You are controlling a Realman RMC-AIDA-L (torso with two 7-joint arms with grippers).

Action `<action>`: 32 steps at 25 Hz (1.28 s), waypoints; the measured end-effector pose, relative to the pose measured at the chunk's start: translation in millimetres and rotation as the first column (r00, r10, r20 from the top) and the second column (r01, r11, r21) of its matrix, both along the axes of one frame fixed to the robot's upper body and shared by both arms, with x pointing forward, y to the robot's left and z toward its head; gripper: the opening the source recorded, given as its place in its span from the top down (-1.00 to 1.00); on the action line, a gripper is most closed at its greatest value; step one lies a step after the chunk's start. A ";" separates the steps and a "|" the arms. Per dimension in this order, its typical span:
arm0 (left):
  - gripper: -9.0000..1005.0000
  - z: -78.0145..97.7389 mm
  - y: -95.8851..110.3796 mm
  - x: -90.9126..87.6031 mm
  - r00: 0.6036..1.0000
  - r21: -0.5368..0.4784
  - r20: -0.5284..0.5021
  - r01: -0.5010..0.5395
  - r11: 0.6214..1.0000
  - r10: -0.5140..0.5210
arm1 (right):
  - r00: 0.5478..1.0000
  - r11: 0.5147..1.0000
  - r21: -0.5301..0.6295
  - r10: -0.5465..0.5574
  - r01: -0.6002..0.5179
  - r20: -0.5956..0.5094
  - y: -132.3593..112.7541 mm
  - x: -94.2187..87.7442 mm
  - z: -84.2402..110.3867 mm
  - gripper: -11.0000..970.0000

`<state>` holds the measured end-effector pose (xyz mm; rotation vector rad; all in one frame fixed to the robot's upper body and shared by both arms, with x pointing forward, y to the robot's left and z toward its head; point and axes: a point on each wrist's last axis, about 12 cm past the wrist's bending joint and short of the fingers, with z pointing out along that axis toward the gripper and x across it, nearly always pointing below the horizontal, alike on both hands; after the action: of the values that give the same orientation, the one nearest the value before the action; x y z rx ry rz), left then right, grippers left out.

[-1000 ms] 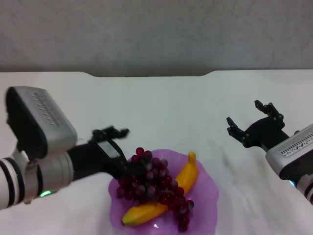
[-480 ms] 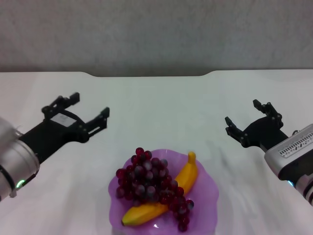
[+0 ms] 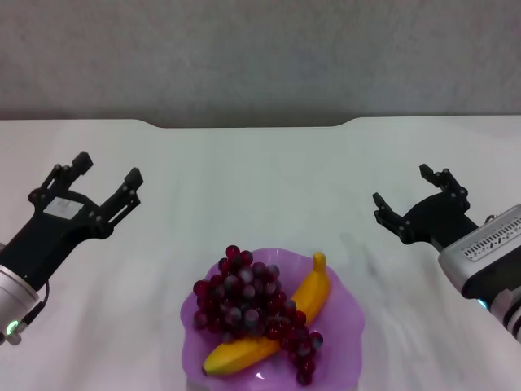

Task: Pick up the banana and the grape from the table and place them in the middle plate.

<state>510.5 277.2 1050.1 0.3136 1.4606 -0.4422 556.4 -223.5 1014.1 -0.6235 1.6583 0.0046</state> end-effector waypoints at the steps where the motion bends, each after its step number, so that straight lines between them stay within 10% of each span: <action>1: -0.72 -2.9 0.9 1.4 1.000 -0.001 -0.013 -0.002 1.000 0.002 | 1.000 1.000 0.001 0.000 0.000 0.000 0.0 0.1 0.1 -0.82; 32: -0.72 -30.7 29.5 23.6 0.959 -0.046 -0.221 -0.194 0.980 0.180 | 0.996 0.988 0.128 -0.090 0.087 0.015 -22.7 3.2 5.3 -0.82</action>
<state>534.2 306.7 1019.3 0.0732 1.6666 -0.3793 559.7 -246.2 1019.3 -0.4514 1.6504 0.0397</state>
